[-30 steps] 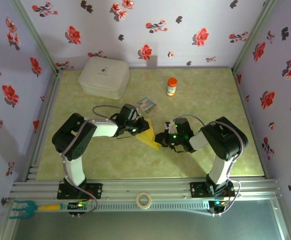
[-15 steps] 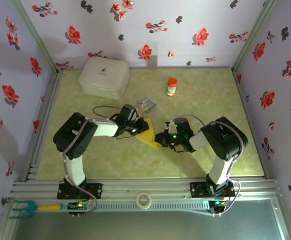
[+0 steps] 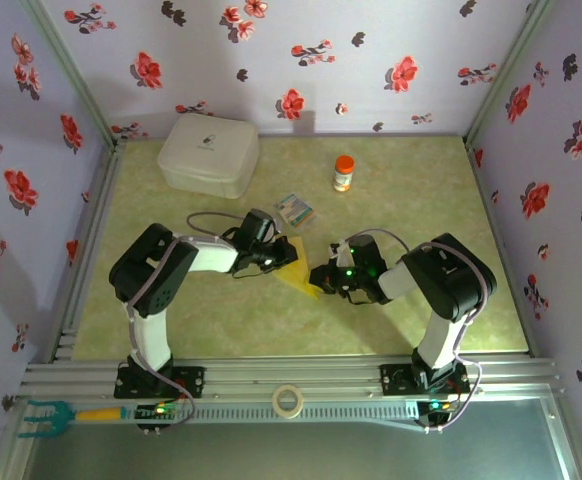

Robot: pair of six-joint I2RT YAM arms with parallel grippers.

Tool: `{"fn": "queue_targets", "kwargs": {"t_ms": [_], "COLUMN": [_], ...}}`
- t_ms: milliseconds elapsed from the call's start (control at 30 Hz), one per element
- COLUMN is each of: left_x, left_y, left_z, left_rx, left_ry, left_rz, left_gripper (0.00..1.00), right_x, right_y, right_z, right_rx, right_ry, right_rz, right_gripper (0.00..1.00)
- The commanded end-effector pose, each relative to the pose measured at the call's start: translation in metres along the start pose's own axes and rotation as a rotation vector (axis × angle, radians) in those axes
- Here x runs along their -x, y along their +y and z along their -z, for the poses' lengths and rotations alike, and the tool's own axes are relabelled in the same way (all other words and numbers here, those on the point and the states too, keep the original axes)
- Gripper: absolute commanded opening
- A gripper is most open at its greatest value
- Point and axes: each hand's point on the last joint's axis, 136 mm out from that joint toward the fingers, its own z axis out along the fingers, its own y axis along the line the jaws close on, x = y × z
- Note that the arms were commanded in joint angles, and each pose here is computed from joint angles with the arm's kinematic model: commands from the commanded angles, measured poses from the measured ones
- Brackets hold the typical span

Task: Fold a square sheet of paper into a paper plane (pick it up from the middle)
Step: Fourth fold the wing at the center of the table.

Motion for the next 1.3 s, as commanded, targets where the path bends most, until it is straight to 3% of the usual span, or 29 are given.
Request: {"fn": "queue_targets", "kwargs": {"t_ms": [0, 467, 667, 767, 1100, 1267], "left_x": [-0.001, -0.013, -0.014, -0.013, -0.013, -0.013], "left_y": [0.016, 0.033, 0.034, 0.033, 0.031, 0.031], "left_z": [-0.006, -0.012, -0.011, -0.011, -0.011, -0.011], "left_rx": [0.056, 0.103, 0.102, 0.099, 0.088, 0.086], "left_ry": [0.026, 0.076, 0.078, 0.075, 0.072, 0.072], "left_rz": [0.007, 0.022, 0.025, 0.024, 0.026, 0.027], "left_gripper": [0.08, 0.07, 0.07, 0.06, 0.06, 0.06], "right_x": [0.001, 0.002, -0.005, -0.012, -0.026, -0.029], "right_y": [-0.032, -0.026, -0.019, -0.022, -0.031, -0.039], "right_z": [-0.002, 0.002, 0.011, 0.014, 0.013, 0.018], "right_rx": [-0.123, -0.121, -0.153, -0.185, -0.255, -0.302], "right_ry": [-0.027, -0.038, -0.021, 0.0, 0.046, 0.043], "right_rz": [-0.045, -0.04, -0.001, 0.015, 0.032, 0.028], "right_gripper": [0.01, 0.06, 0.24, 0.27, 0.25, 0.18]}}
